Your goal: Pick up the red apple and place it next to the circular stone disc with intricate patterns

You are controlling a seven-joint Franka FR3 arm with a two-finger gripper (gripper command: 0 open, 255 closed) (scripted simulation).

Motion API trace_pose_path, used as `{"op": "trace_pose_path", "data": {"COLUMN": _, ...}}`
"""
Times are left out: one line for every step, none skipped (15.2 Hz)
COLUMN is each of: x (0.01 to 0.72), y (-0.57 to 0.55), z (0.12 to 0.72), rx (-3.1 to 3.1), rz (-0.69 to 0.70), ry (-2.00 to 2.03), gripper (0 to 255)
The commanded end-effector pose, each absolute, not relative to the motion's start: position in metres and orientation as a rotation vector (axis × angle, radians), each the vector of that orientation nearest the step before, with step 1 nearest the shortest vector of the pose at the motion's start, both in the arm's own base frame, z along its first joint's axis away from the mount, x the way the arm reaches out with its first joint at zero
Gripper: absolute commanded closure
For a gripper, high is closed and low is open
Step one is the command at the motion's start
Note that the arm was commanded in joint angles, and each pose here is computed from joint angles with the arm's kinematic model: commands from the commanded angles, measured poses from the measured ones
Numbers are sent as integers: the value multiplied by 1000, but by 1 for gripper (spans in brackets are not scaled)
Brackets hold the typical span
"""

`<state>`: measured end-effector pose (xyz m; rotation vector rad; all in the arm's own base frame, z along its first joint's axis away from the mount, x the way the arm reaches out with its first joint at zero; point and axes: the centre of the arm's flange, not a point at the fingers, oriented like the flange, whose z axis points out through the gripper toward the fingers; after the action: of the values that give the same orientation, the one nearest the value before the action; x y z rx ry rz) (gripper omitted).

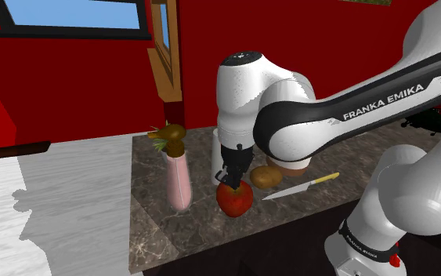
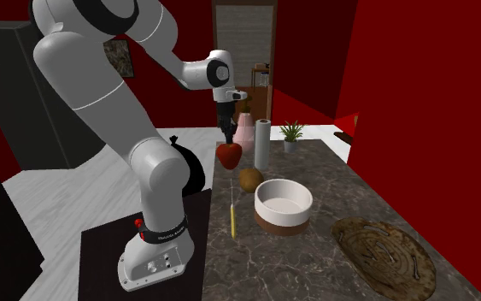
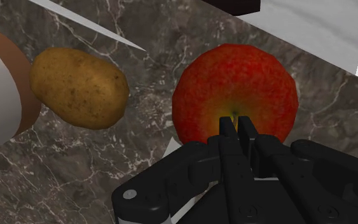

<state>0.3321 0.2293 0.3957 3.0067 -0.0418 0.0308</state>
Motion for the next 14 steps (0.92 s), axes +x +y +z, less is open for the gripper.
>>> {"op": "trace_pose_path", "data": {"x": 332, "y": 229, "z": 396, "rx": 3007, "rz": 31, "ry": -42, "gripper": 255}}
{"op": "trace_pose_path", "data": {"x": 332, "y": 229, "z": 396, "rx": 3007, "rz": 31, "ry": -42, "gripper": 255}}
{"op": "trace_pose_path", "data": {"x": 332, "y": 229, "z": 396, "rx": 3007, "rz": 31, "ry": -42, "gripper": 255}}
{"op": "trace_pose_path", "data": {"x": 332, "y": 229, "z": 401, "rx": 3007, "rz": 31, "ry": -42, "gripper": 255}}
{"op": "trace_pose_path", "data": {"x": 332, "y": 229, "z": 406, "rx": 3007, "rz": 31, "ry": -42, "gripper": 255}}
{"op": "trace_pose_path", "data": {"x": 332, "y": 229, "z": 411, "rx": 3007, "rz": 31, "ry": -42, "gripper": 255}}
{"op": "trace_pose_path", "data": {"x": 332, "y": 229, "z": 417, "rx": 3007, "rz": 31, "ry": -42, "gripper": 255}}
{"op": "trace_pose_path", "data": {"x": 332, "y": 229, "z": 422, "rx": 3007, "rz": 31, "ry": -42, "gripper": 255}}
{"op": "trace_pose_path", "data": {"x": 332, "y": 229, "z": 427, "rx": 3007, "rz": 31, "ry": -42, "gripper": 255}}
{"op": "trace_pose_path", "data": {"x": 332, "y": 229, "z": 433, "rx": 3007, "rz": 31, "ry": -42, "gripper": 255}}
{"op": "trace_pose_path", "data": {"x": 332, "y": 229, "z": 438, "rx": 3007, "rz": 31, "ry": -42, "gripper": 255}}
{"op": "trace_pose_path", "data": {"x": 332, "y": 229, "z": 443, "rx": 3007, "rz": 31, "ry": -42, "gripper": 255}}
{"op": "trace_pose_path", "data": {"x": 332, "y": 229, "z": 448, "rx": 3007, "rz": 31, "ry": -42, "gripper": 255}}
{"op": "trace_pose_path", "data": {"x": 332, "y": 229, "z": 454, "rx": 3007, "rz": 31, "ry": -42, "gripper": 255}}
